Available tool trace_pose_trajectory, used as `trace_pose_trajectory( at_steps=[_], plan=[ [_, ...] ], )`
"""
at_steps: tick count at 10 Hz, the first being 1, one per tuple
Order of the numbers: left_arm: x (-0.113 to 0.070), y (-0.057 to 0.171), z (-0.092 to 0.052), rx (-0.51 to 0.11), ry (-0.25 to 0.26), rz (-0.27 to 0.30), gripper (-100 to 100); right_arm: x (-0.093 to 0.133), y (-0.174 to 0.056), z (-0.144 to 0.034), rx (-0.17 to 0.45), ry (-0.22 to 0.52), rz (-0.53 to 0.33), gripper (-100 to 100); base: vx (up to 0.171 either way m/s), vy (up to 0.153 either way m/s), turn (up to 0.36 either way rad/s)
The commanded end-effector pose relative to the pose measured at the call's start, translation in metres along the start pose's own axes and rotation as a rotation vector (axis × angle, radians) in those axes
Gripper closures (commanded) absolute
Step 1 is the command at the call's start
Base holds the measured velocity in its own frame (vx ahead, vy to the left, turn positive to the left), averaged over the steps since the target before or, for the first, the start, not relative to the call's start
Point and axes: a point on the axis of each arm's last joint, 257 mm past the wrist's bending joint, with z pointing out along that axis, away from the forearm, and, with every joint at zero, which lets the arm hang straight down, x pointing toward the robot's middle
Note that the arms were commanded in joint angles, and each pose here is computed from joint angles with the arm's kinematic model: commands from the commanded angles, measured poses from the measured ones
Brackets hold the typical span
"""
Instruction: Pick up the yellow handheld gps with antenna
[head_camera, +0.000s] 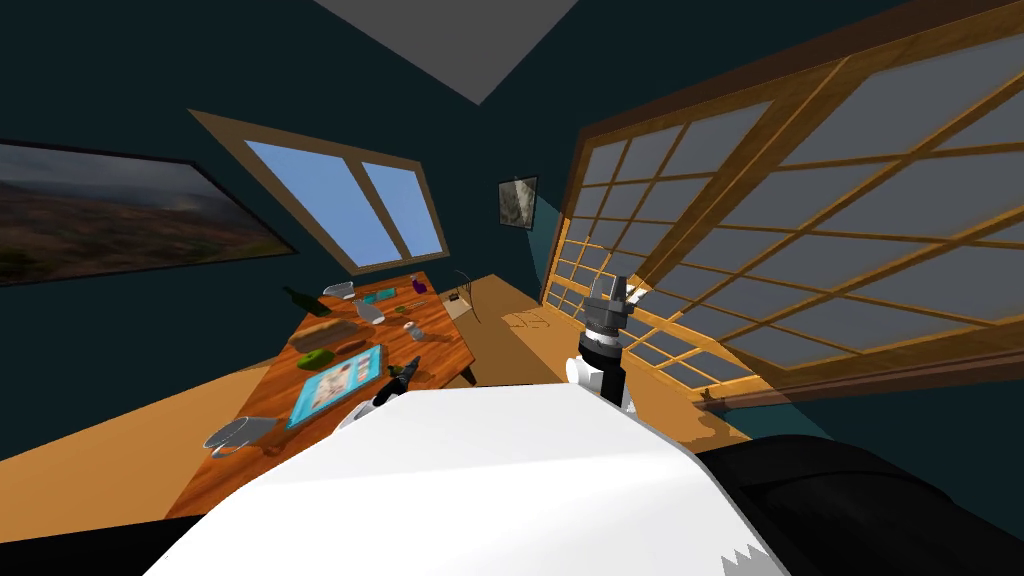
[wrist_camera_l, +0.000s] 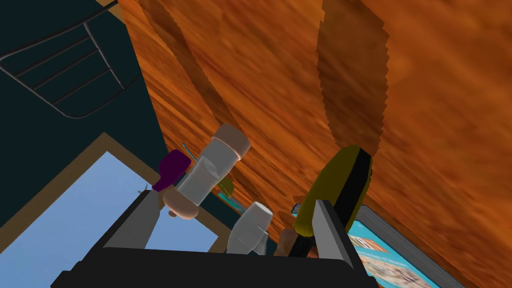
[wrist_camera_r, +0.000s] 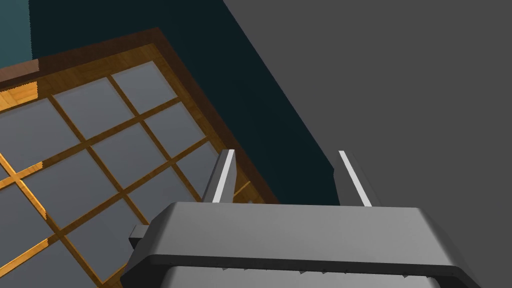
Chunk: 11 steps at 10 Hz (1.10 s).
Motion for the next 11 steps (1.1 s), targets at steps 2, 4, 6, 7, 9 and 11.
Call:
trace_pose_trajectory(
  at_steps=[2, 4, 6, 7, 9, 11],
  plan=[
    [-0.008, 0.034, 0.002, -0.101, 0.011, 0.023, -100, 0.0, 0.0, 0.0, 0.0, 0.0, 0.0, 0, -0.004, 0.018, -0.111],
    [-0.013, 0.05, 0.003, -0.153, 0.015, 0.035, -100, 0.0, 0.0, 0.0, 0.0, 0.0, 0.0, 0, -0.006, 0.021, -0.105],
    [-0.025, 0.075, 0.004, -0.239, 0.018, 0.056, -100, 0.0, 0.0, 0.0, 0.0, 0.0, 0.0, 0, -0.006, 0.035, -0.242],
    [-0.024, 0.08, 0.003, -0.25, 0.021, 0.056, -100, 0.0, 0.0, 0.0, 0.0, 0.0, 0.0, 0, -0.004, 0.034, -0.04],
    [-0.028, 0.098, 0.0, -0.305, 0.026, 0.063, -100, 0.0, 0.0, 0.0, 0.0, 0.0, 0.0, 0, -0.004, 0.011, -0.029],
    [-0.034, 0.11, -0.002, -0.346, 0.027, 0.07, -100, 0.0, 0.0, 0.0, 0.0, 0.0, 0.0, 0, -0.01, 0.025, -0.123]
  ],
)
